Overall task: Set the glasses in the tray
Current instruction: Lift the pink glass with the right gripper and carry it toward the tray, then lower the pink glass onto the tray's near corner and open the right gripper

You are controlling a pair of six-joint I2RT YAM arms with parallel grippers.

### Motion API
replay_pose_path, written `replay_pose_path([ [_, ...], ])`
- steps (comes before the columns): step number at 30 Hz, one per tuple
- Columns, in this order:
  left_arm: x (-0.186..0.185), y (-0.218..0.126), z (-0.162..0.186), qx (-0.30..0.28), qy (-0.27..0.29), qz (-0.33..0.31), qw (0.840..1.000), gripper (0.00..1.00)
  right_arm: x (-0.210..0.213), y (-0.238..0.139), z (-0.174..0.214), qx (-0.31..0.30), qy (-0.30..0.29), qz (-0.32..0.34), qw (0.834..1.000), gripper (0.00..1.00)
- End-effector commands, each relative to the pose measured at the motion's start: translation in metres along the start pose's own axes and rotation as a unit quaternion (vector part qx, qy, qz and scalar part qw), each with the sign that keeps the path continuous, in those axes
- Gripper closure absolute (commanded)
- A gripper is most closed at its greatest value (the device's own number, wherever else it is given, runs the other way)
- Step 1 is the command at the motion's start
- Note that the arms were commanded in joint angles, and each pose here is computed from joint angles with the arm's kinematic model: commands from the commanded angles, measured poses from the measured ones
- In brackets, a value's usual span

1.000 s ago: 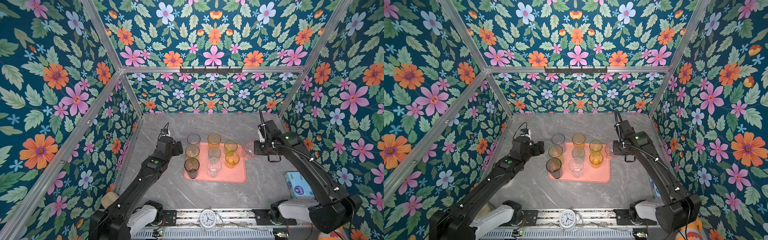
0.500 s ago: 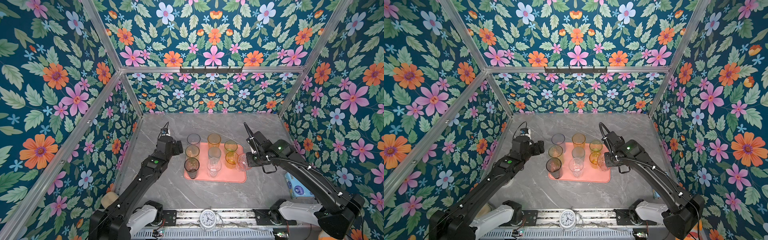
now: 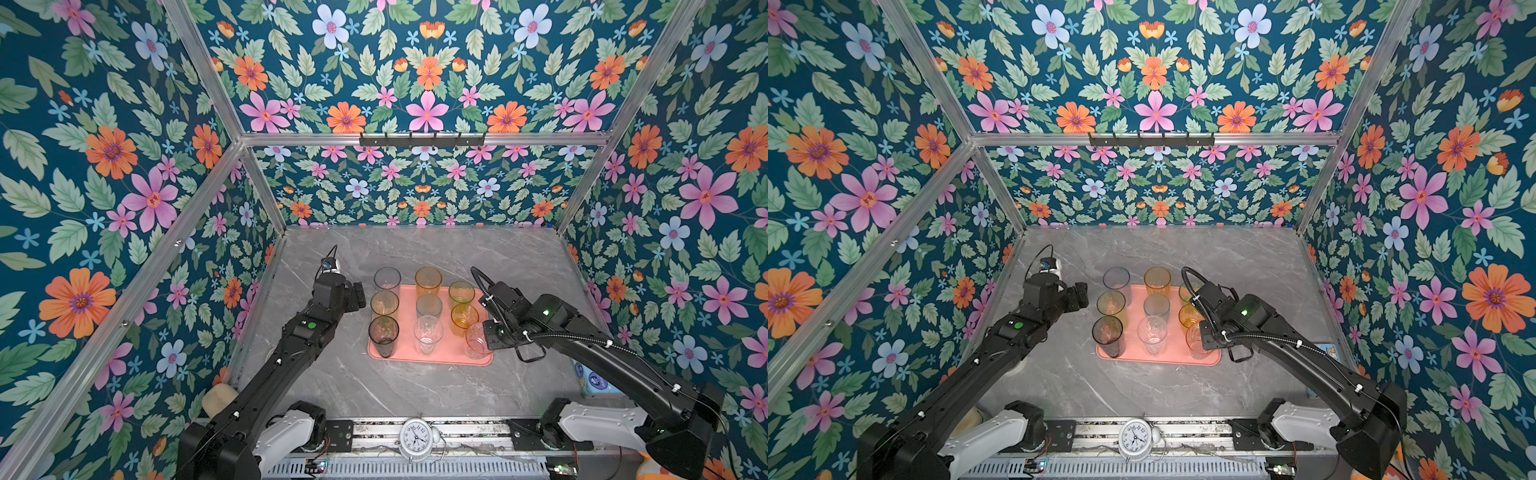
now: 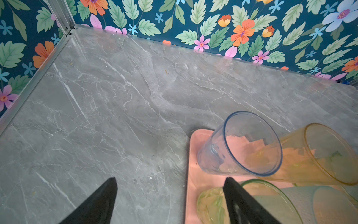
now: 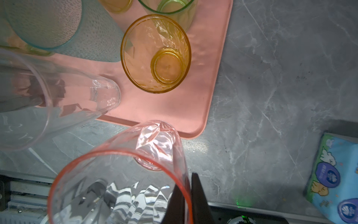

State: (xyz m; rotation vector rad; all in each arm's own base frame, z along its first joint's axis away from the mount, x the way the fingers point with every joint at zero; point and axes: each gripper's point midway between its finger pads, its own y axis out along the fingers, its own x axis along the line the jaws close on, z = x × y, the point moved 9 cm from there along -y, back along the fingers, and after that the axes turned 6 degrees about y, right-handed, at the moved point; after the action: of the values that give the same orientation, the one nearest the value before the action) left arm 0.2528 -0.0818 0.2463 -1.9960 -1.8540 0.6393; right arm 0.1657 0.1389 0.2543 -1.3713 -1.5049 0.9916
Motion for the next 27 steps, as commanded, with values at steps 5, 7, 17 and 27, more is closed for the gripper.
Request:
replay_pose_path([
  [5,0.002,-0.001,0.001,-0.007,-0.006,-0.004,1.0,0.11,0.006,0.015,0.0,-0.013,0.023,-0.007,1.0,0.98],
  [7,0.002,-0.002,0.001,-0.009,-0.007,-0.004,1.0,0.11,0.008,0.019,0.002,-0.013,0.022,-0.008,1.0,0.98],
  [17,0.002,-0.003,0.002,-0.008,-0.007,-0.001,1.0,0.11,0.016,0.04,0.007,-0.008,0.011,-0.002,1.0,0.98],
  [27,0.002,-0.003,0.003,-0.006,-0.01,0.003,1.0,0.11,0.016,0.063,0.011,-0.006,0.013,0.013,1.0,0.99],
])
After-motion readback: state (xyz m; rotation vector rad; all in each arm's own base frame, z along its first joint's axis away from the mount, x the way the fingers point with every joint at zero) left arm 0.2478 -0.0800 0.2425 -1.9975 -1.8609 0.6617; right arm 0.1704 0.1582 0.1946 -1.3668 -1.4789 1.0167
